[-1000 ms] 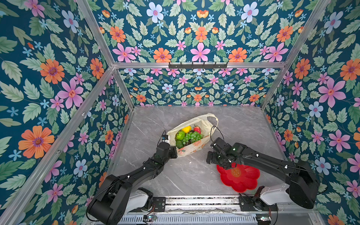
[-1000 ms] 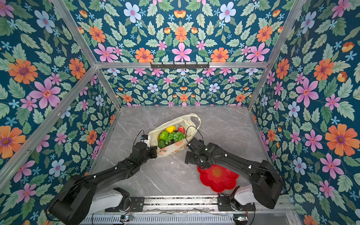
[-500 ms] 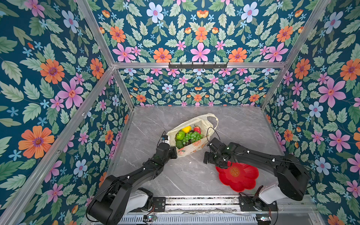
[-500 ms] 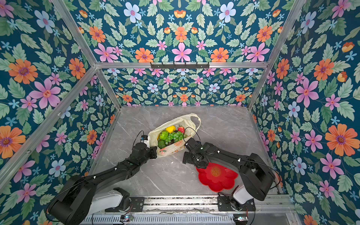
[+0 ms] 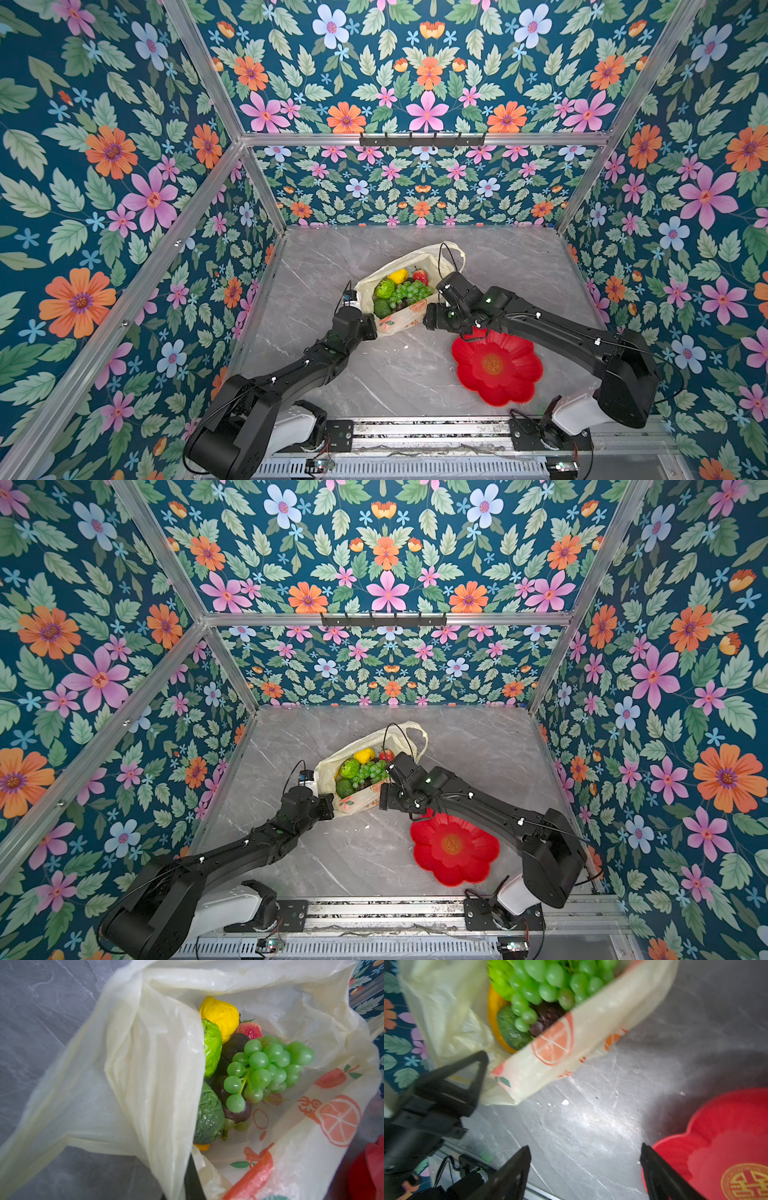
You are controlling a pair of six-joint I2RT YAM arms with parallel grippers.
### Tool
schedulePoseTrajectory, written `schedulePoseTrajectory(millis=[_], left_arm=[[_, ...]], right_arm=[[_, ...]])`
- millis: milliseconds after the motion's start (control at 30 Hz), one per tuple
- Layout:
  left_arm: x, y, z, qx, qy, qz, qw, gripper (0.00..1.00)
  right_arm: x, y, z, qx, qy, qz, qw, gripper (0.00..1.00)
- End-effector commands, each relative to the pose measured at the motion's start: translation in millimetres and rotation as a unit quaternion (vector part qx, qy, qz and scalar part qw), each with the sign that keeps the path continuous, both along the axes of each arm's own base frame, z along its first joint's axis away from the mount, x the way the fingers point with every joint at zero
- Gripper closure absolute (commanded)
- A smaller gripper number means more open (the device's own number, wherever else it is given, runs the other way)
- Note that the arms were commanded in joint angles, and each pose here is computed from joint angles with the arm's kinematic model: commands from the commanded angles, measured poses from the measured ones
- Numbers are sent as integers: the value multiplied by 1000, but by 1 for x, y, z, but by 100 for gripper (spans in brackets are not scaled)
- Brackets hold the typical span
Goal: Take fruits out of the plastic bag
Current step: Move the plate to the bottom-right of the table, then pick up the fruit from the plastic bag.
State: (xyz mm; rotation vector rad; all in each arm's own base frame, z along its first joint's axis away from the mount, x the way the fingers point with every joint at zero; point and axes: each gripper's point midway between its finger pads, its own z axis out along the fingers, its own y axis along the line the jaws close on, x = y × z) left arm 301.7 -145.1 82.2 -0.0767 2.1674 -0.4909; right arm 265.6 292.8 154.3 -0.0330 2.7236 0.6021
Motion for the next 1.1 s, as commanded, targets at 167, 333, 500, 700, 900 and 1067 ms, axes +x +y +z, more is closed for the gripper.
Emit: schedulePoseTrajectory(millis=[167, 333, 500, 700, 900, 1067], left_arm=[[3, 11, 10, -13, -22, 31, 999, 100], [3, 14, 8, -17, -21, 41, 999, 100], [1, 11, 4, -27, -14, 35, 999, 100], [1, 10, 1, -30, -8, 35, 999, 100], [-2, 15, 1, -36, -13, 46, 998, 100], [-2, 12, -1, -41, -10, 42, 998, 100]], right_arm=[[51, 63, 17, -5, -51, 90, 995, 23], [69, 104, 2, 5, -32, 125, 992, 31], [72, 128, -19, 9, -8, 139, 990, 33], [74, 140, -42, 11, 13, 137, 990, 36], [83, 146, -59, -4, 20, 132, 991, 41], [89, 146, -74, -25, 24, 127, 991, 42]])
